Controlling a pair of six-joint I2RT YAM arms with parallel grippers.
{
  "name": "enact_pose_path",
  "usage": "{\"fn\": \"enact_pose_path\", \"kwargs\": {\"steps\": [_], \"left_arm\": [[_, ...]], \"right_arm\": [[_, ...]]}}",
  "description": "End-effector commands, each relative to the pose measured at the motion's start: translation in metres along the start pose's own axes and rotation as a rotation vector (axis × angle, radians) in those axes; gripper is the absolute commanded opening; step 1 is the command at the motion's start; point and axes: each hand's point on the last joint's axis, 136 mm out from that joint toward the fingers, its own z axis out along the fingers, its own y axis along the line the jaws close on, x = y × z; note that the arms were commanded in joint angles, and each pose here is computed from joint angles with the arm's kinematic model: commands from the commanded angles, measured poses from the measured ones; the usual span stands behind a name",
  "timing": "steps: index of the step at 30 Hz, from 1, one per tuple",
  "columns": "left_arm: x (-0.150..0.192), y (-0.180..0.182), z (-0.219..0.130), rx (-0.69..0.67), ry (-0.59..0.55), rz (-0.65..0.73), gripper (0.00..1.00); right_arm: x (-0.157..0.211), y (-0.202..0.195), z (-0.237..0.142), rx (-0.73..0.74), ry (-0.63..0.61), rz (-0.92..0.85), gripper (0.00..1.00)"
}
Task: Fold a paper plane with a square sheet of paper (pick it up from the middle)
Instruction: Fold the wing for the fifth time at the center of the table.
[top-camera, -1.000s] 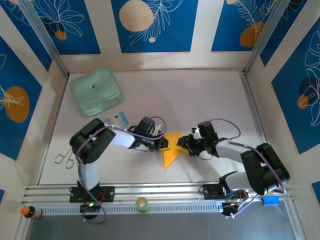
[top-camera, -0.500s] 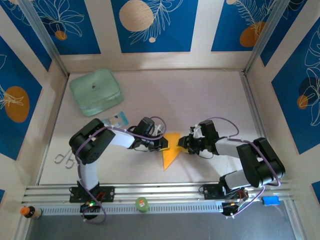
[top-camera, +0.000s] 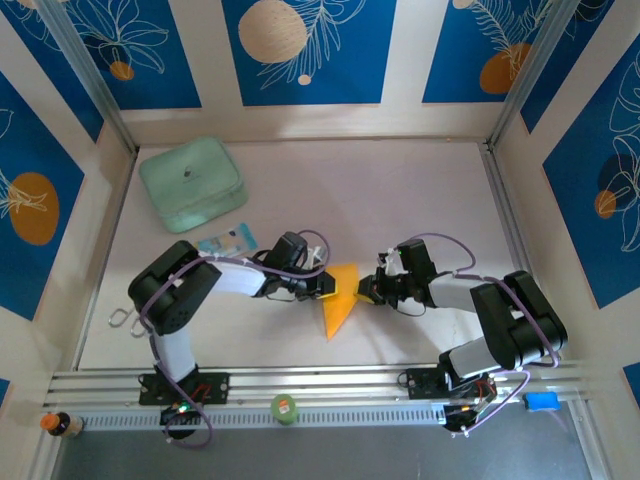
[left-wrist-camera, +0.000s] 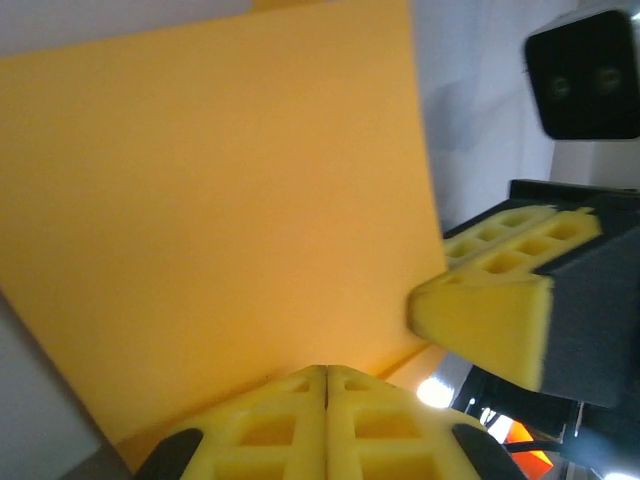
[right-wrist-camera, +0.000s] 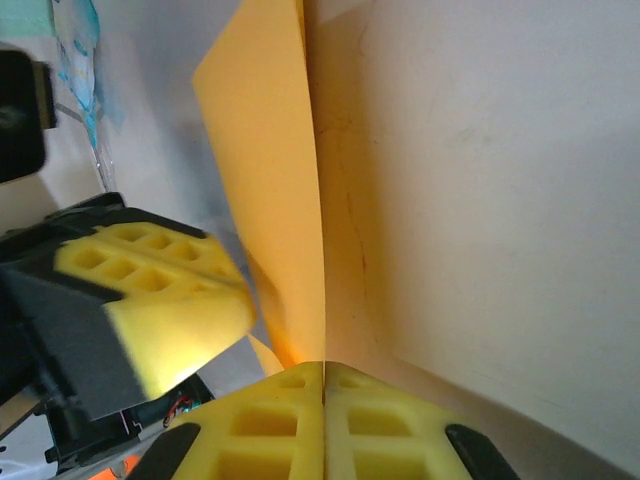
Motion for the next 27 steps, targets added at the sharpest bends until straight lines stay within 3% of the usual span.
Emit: {"fn": "enact_pose_path", "kwargs": {"steps": [1,8,15,27], "left_arm": [[-0.008,-0.008,-0.013,-0.02,-0.048,0.027,0.13],[-0.01,-0.003,-0.015,-0.06,-0.06,0.024,0.14],[-0.006,0.018,-0.01,-0.121,-0.051,-0.011,0.06],[0.003,0.037,0.006,-0.134,0.005,-0.045,0.0]], "right_arm": [[0.002,0.001,0.003,0.016,0.002,0.049,0.04],[0.003,-0.003,0.005,0.064,-0.069,0.143,0.04],[0.007,-0.008,-0.001,0.093,-0.153,0.206,0.05],[0.011,0.012,-0.005,0.01,-0.094,0.1,0.16]]}}
